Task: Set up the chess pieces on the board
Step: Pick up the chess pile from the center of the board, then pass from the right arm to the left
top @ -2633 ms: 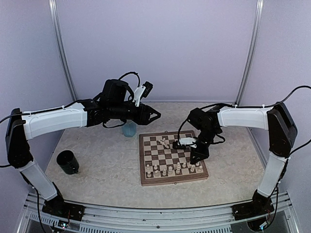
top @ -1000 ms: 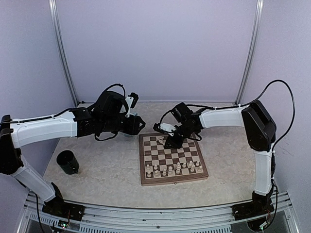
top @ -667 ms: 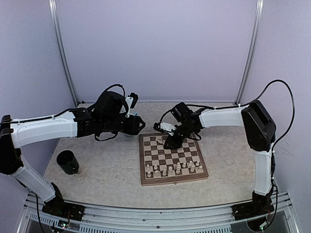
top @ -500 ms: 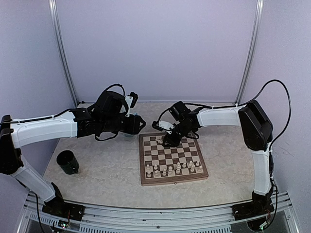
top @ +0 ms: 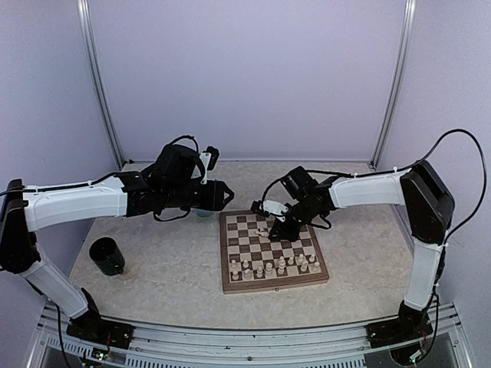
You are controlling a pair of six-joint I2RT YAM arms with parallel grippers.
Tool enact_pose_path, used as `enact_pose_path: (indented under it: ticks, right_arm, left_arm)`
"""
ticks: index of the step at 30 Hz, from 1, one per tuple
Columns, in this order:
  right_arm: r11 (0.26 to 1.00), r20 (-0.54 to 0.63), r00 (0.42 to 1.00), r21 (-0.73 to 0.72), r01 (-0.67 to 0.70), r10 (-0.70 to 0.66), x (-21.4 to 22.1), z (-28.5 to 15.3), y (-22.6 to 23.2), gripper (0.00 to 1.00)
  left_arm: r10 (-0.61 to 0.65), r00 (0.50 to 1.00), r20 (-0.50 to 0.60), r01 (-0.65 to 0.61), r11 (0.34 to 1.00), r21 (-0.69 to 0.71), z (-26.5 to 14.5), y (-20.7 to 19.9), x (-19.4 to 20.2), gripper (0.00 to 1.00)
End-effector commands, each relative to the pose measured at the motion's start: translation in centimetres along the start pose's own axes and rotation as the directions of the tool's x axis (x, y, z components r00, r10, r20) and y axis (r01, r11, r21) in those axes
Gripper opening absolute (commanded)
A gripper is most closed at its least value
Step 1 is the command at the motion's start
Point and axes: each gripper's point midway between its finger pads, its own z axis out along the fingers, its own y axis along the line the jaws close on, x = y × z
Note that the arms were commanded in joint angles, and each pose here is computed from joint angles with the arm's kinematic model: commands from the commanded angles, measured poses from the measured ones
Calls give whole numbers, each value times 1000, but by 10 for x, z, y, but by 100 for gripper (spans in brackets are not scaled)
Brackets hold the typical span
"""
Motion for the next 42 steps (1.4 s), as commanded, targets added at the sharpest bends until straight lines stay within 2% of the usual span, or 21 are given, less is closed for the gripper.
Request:
enact_pose_path:
  ticks: [1, 7, 12, 18, 23, 27, 30, 36, 42]
  right_arm:
    - [992, 134, 983, 32, 122, -125, -15, -39, 9, 4]
    - [987, 172, 972, 34, 154, -158, -12, -52, 7, 4]
    - [983, 201, 962, 35, 181, -184, -15, -58, 9, 4]
    - [986, 250, 954, 13, 166, -164, -26, -73, 12, 4]
    - [991, 329, 939, -57, 122, -97, -42, -99, 13, 4]
    - [989, 385, 921, -100, 107, -61, -55, -122, 14, 4]
    - [982, 433, 900, -146, 116, -42, -68, -141, 20, 4]
    - [959, 485, 874, -237, 153, -20, -82, -168, 40, 5]
    - [949, 499, 867, -268, 166, -11, -81, -176, 50, 7]
  left_arm:
    - [-114, 993, -20, 115, 990, 79, 18, -1, 1, 50]
    - [-214, 970, -113, 231, 957, 176, 46, -3, 8, 50]
    - [-220, 944, -245, 276, 935, 221, 71, -17, 34, 50]
    - [-184, 945, -269, 251, 937, 243, 80, -30, 56, 50]
    - [-240, 956, -169, 288, 881, 375, 69, -43, 48, 50]
    - [-169, 986, -3, 150, 868, 473, 47, -64, 26, 52]
    - [-134, 982, 131, 42, 840, 540, 27, -78, 9, 54]
    - [-96, 963, 251, -87, 772, 630, 8, -92, 11, 56]
    - [-68, 950, 306, -156, 743, 650, 8, -100, 12, 56]
